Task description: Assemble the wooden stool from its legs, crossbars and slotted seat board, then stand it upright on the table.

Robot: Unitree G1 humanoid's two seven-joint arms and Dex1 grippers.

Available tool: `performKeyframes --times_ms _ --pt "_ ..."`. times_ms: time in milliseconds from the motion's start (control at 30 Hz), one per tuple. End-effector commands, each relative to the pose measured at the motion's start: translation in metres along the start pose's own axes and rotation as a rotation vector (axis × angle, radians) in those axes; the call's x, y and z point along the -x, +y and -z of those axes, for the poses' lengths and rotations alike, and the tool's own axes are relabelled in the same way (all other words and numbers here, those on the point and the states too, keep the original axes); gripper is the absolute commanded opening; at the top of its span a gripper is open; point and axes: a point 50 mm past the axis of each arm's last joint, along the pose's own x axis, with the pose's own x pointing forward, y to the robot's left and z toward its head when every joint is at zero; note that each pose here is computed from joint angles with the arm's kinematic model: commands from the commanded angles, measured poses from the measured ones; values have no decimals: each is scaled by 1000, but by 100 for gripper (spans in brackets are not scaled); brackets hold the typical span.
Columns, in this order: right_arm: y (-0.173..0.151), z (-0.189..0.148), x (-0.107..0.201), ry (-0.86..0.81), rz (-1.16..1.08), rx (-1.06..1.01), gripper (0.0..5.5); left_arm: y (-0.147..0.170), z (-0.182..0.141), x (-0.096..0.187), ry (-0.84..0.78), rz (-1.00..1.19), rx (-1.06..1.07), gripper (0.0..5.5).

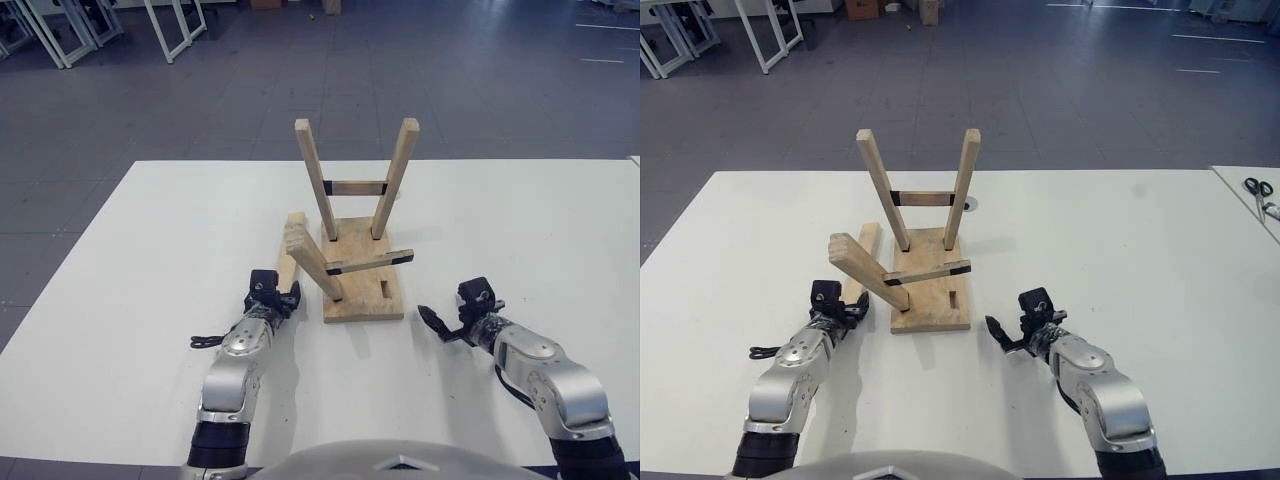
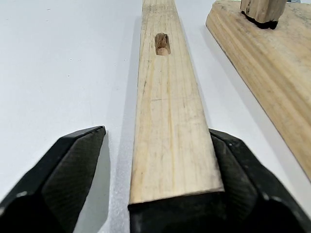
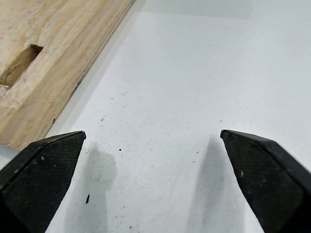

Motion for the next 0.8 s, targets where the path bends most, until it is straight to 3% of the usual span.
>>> performKeyframes --times_ms 33,200,267,333,400,500,567,700,800 --pt "-23 -20 -2 -52 122 -15 513 1 16 -3 49 -6 -14 284" --pt "-34 -49 -3 -162 158 -42 513 10 23 -4 27 -37 27 206" --pt "-39 -60 -3 -201 169 -53 513 19 21 -5 1 -62 61 205" --pt "-43 -70 -4 -231 176 -62 513 31 11 -3 -74 -75 107 205" --pt "-41 -85 -4 -282 99 -105 513 44 -18 4 -249 -28 174 205" --pt "-22 -123 5 -401 -227 -238 550 60 -85 31 -580 299 323 205" --pt "-10 -153 10 -473 -427 -285 550 62 -123 50 -665 616 368 205" --pt "19 -218 26 -575 -948 -417 550 49 -173 80 -610 1236 395 205" --pt "36 -236 28 -540 -1095 -427 550 43 -182 86 -540 1427 380 205"
